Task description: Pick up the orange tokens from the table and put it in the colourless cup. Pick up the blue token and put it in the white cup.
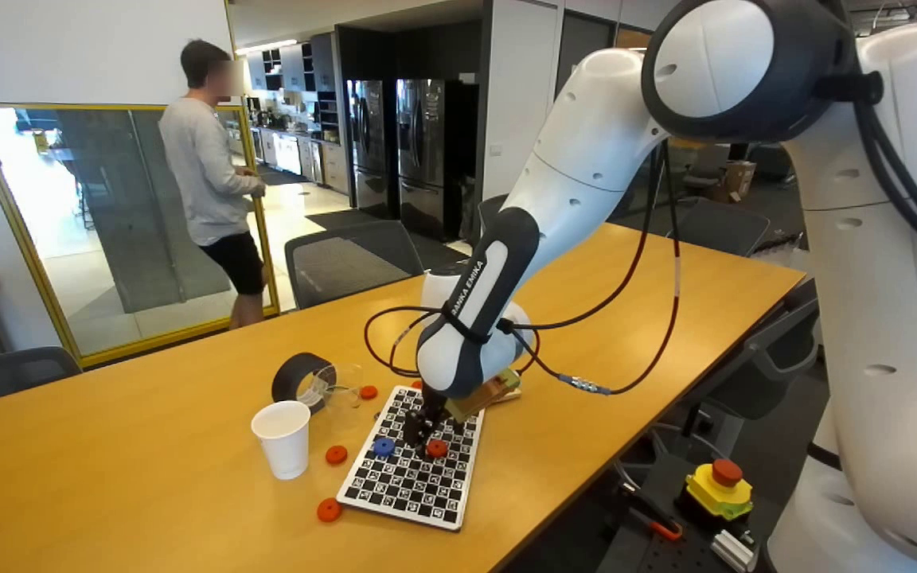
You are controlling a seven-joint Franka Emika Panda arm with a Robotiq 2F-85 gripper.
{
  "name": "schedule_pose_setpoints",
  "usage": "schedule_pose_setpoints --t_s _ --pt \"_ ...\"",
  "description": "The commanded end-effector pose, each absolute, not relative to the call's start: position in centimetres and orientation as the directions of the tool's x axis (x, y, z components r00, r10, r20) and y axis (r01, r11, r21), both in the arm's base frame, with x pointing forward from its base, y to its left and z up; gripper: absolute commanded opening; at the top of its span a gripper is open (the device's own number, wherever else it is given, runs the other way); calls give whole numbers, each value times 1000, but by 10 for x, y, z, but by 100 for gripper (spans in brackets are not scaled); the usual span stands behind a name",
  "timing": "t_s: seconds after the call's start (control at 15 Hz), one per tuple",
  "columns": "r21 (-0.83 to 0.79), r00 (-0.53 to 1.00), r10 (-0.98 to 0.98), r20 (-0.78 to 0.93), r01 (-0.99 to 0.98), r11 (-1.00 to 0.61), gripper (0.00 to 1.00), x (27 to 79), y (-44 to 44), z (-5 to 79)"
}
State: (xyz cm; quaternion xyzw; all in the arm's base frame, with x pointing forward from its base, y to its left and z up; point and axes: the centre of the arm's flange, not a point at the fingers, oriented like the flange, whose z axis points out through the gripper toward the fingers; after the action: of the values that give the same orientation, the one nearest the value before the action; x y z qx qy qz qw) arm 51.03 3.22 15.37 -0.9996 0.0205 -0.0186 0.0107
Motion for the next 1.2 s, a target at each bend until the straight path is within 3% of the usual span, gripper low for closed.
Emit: schedule_pose_setpoints --t_s 0.0,0.2,0.27,0.33,0.4,0.8,0.87,1.13 --pt "-35 997 -60 51 -58 -998 100 520 32 149" --pt "-39 997 -63 53 -61 -997 100 520 31 147" --pt "-40 996 -66 55 -63 -997 75 520 31 147" --pt "-40 996 -66 56 -64 -997 75 519 31 147" --pt "-42 996 -67 56 -65 -997 68 519 31 148" --pt "-45 995 -84 51 -81 -996 21 518 30 158" --pt "-45 995 -87 52 -85 -995 17 518 30 161" --pt "-34 994 -75 76 -72 -997 18 527 30 180"
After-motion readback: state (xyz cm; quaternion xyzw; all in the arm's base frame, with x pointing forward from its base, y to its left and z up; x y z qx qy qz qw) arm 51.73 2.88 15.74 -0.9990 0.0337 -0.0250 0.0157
